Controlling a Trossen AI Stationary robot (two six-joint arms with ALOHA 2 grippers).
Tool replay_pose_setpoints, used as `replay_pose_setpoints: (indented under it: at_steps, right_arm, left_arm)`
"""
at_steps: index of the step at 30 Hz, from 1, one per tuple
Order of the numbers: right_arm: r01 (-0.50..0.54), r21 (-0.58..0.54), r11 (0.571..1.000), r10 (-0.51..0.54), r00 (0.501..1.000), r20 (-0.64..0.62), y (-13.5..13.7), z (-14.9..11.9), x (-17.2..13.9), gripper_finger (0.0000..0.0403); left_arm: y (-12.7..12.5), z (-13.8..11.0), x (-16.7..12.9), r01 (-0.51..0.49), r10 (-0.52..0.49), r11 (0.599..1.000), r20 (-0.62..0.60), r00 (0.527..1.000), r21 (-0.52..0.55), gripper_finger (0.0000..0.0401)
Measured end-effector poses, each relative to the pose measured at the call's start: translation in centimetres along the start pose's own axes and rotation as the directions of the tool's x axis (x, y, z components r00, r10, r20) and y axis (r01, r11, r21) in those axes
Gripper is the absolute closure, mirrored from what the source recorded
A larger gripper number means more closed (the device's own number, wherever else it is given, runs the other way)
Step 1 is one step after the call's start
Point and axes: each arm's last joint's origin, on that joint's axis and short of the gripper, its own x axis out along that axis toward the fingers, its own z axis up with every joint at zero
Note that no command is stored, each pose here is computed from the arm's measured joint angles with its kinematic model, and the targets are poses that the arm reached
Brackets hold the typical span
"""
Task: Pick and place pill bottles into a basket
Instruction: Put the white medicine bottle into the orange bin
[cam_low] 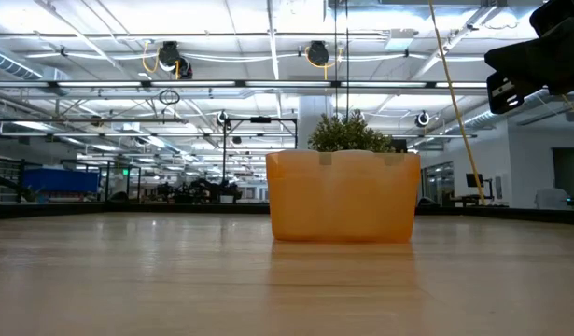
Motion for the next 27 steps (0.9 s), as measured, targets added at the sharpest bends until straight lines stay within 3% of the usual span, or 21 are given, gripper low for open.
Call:
replay_pose_setpoints:
  at_steps: [6, 13, 18, 22, 27]
  right_arm:
    - [0.000, 0.000, 1.000, 0.000, 1.000, 0.000, 0.0, 0.0, 0.0, 0.0403]
    - [0.000, 0.000, 1.000, 0.000, 1.000, 0.000, 0.0, 0.0, 0.0, 0.0403]
    - [0.000, 0.000, 1.000, 0.000, 1.000, 0.000, 0.0, 0.0, 0.0, 0.0403]
    - [0.000, 0.000, 1.000, 0.000, 1.000, 0.000, 0.0, 0.0, 0.0, 0.0403]
    - [0.000, 0.000, 1.000, 0.000, 1.000, 0.000, 0.0, 0.0, 0.0, 0.0403]
  left_arm:
    - [1.0, 1.1, 1.4, -0.130, 0.129, 0.992, 0.127, 0.984, -0.001, 0.0223]
    - [2.5, 3.3, 4.2, -0.288, 0.272, 0.956, 0.216, 0.938, 0.047, 0.0187]
    - [4.3, 4.9, 6.3, -0.424, 0.390, 0.902, 0.262, 0.883, 0.083, 0.0231]
    - [5.6, 6.2, 7.9, -0.461, 0.437, 0.885, 0.227, 0.870, 0.066, 0.0239]
    - [6.8, 7.0, 9.4, -0.416, 0.407, 0.906, 0.107, 0.907, 0.083, 0.0233]
